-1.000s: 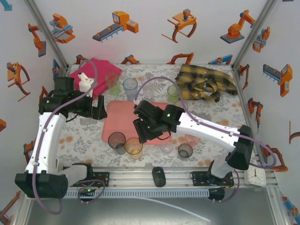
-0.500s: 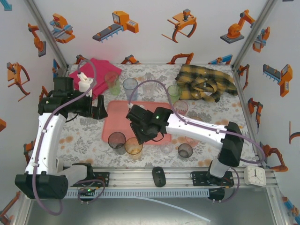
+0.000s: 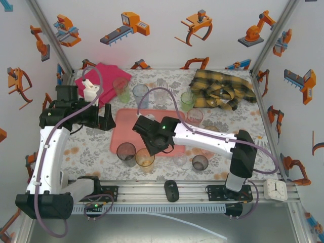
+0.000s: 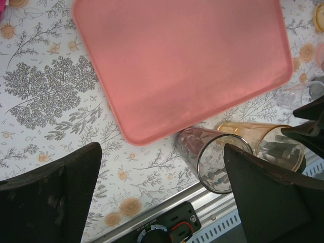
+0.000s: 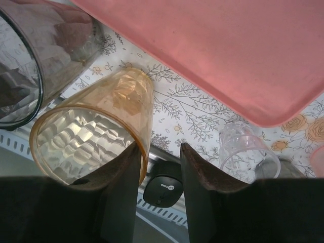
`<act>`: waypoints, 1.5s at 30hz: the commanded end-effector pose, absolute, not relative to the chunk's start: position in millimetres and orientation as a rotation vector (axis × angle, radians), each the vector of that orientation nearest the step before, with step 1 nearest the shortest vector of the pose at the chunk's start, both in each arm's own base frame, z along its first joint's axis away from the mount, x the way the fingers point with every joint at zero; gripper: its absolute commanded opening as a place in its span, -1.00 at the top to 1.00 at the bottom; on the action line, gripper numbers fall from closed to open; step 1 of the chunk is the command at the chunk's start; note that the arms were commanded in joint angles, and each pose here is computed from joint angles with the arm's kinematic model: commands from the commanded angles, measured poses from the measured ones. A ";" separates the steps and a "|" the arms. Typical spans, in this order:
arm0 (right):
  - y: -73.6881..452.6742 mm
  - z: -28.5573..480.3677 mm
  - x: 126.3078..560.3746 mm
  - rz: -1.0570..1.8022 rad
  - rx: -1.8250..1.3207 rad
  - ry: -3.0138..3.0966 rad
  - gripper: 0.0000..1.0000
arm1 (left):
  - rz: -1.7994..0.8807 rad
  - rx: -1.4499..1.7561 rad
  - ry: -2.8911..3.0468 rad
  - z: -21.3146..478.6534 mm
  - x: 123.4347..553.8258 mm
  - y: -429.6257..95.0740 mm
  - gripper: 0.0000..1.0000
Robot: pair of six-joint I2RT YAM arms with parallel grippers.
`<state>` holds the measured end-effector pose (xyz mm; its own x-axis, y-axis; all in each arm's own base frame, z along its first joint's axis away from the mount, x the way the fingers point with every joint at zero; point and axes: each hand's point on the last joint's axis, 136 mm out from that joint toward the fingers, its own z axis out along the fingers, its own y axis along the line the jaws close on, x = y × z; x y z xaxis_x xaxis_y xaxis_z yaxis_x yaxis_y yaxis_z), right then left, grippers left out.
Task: Place the glasses into the tray
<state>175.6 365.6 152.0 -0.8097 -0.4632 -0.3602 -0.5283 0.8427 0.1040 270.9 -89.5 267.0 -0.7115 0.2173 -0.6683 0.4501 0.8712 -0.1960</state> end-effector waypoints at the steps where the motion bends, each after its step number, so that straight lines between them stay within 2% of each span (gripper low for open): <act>1: 364.7 156.4 177.7 0.239 -0.721 2.685 0.26 | -0.475 0.485 2.356 268.9 267.9 -91.2 -0.97; 16: 363.3 153.7 175.4 0.193 -0.739 2.670 0.47 | -0.475 0.490 2.342 270.7 264.0 -91.5 -0.96; 24: 361.7 156.6 173.8 0.161 -0.756 2.647 0.64 | -0.472 0.487 2.335 273.0 262.3 -90.9 -0.96; 29: 361.3 159.8 173.4 0.166 -0.754 2.639 0.82 | -0.471 0.487 2.329 275.6 261.6 -90.9 -0.96; 36: 360.5 176.4 175.2 0.205 -0.730 2.603 0.95 | -0.465 0.485 2.323 278.6 261.2 -90.1 -0.96; 45: 356.4 196.7 175.1 0.245 -0.734 2.580 1.00 | -0.467 0.481 2.322 280.1 260.8 -90.2 -0.96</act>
